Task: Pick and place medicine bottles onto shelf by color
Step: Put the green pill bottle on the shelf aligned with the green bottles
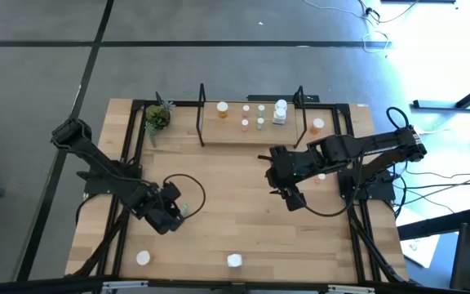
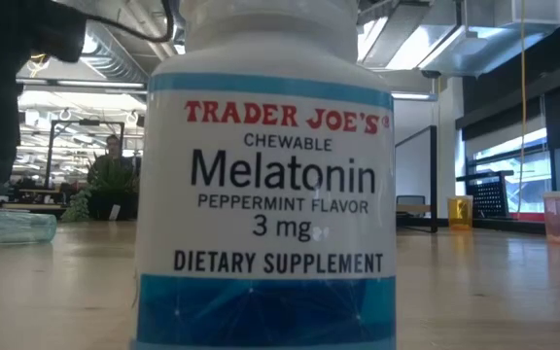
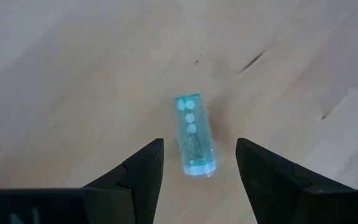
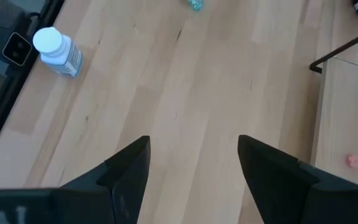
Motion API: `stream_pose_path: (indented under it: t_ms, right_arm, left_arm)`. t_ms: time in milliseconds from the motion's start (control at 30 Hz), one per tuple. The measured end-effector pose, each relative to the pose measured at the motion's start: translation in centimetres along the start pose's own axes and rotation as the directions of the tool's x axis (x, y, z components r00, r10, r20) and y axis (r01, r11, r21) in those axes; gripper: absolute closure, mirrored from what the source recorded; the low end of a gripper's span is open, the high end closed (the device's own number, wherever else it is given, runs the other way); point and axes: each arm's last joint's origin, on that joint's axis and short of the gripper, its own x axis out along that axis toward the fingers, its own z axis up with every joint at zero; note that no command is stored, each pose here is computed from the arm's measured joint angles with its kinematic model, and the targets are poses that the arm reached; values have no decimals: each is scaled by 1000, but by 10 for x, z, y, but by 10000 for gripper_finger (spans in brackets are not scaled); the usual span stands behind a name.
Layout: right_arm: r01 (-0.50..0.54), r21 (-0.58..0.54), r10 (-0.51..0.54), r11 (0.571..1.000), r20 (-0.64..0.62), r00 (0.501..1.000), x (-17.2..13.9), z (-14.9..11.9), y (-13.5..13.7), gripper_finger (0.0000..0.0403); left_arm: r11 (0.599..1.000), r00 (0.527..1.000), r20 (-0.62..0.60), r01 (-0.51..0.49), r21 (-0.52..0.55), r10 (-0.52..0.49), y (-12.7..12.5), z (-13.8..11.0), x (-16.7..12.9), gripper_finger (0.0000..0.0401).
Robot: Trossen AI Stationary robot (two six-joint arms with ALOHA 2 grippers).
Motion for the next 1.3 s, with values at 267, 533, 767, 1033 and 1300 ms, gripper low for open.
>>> stream_pose_path:
  t_ms: [267,533,767,1033,1300]
  right_arm:
    - [0,0,0,1000,2,1000,0,0,0,157]
    - [1,-5,-1,1000,2,1000,0,0,0,157]
    - [1,-5,-1,1000,2,1000,0,0,0,157]
    - [1,-8,-1,1000,1,1000,0,0,0,157]
    - [1,-8,-1,1000,1,1000,0,0,0,157]
  left_arm:
    - [998,996,-63,65,-8,-66,5,-16,15,206]
    - [998,997,-47,54,18,-53,9,-22,18,206]
    - [996,998,-24,58,68,-56,9,-25,28,206]
    - [996,999,-26,27,81,-25,6,-29,38,206]
    - [996,1000,-28,6,89,-4,5,-32,46,206]
